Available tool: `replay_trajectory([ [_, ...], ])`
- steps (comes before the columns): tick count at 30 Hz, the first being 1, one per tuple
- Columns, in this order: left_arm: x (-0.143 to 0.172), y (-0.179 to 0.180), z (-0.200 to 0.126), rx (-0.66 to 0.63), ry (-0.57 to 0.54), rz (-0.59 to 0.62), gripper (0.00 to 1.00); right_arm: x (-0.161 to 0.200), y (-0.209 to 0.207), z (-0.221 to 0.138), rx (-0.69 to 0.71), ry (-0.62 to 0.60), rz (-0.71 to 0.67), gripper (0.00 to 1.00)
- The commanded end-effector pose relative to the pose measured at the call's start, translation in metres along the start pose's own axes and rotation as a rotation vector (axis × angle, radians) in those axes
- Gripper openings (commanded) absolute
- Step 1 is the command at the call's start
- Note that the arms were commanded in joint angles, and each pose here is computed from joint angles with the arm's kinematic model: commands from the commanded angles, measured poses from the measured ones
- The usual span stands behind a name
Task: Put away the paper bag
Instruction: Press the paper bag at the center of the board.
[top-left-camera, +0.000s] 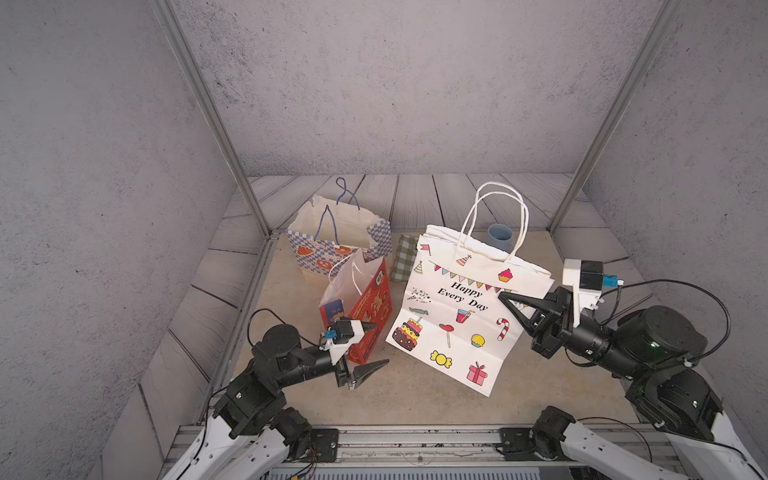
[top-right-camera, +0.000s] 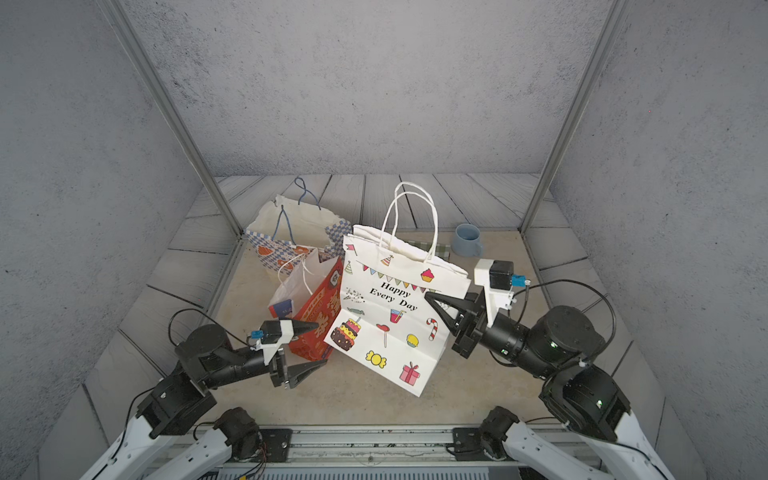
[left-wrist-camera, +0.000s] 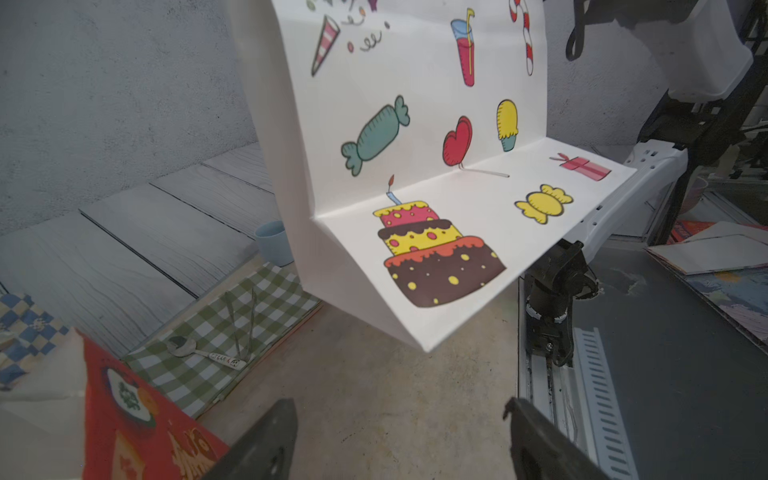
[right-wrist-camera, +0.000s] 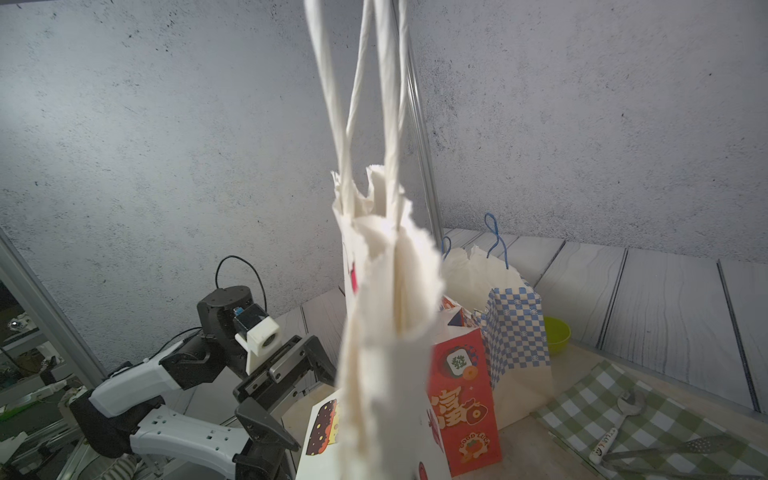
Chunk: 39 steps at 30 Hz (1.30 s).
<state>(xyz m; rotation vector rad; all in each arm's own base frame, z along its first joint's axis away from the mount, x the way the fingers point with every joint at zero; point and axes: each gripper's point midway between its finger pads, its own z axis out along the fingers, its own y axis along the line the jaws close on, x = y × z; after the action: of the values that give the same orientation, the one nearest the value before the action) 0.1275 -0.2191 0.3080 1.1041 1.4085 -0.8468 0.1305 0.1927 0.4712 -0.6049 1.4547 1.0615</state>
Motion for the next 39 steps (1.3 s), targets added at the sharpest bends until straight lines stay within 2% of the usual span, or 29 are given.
replay_trajectory([
  [1,-0.028,0.008,0.004,-0.015,-0.103,0.085,0.86,-0.024,0.017,-0.003,-0.071,-0.065,0.015,0.00],
  [6,-0.061,0.014,0.007,-0.016,-0.242,0.070,0.88,-0.014,0.019,0.002,-0.098,-0.024,0.031,0.00],
  [7,-0.065,0.014,0.008,-0.017,-0.253,0.068,0.93,-0.010,0.019,0.003,-0.103,-0.012,0.035,0.00],
  [9,-0.071,0.016,0.008,-0.019,-0.270,0.068,0.96,-0.004,0.022,0.005,-0.128,0.013,0.047,0.00],
  [13,-0.078,0.018,0.010,-0.014,-0.280,0.070,0.97,0.006,0.026,0.010,-0.171,0.054,0.073,0.00],
  [17,-0.080,0.013,0.016,0.042,-0.281,0.049,0.98,0.010,0.032,0.015,-0.218,0.082,0.091,0.00],
  [21,-0.075,0.007,0.025,0.117,-0.256,0.016,0.98,0.012,0.045,0.018,-0.302,0.110,0.122,0.00],
  [24,-0.071,0.007,0.028,0.128,-0.243,0.007,0.98,0.015,0.052,0.018,-0.350,0.147,0.138,0.00],
  [34,-0.074,0.003,0.031,0.163,-0.250,0.003,0.98,0.021,0.063,0.018,-0.418,0.224,0.181,0.00],
  [39,-0.077,-0.002,0.032,0.211,-0.250,-0.005,0.97,0.018,0.068,0.014,-0.442,0.211,0.144,0.00],
])
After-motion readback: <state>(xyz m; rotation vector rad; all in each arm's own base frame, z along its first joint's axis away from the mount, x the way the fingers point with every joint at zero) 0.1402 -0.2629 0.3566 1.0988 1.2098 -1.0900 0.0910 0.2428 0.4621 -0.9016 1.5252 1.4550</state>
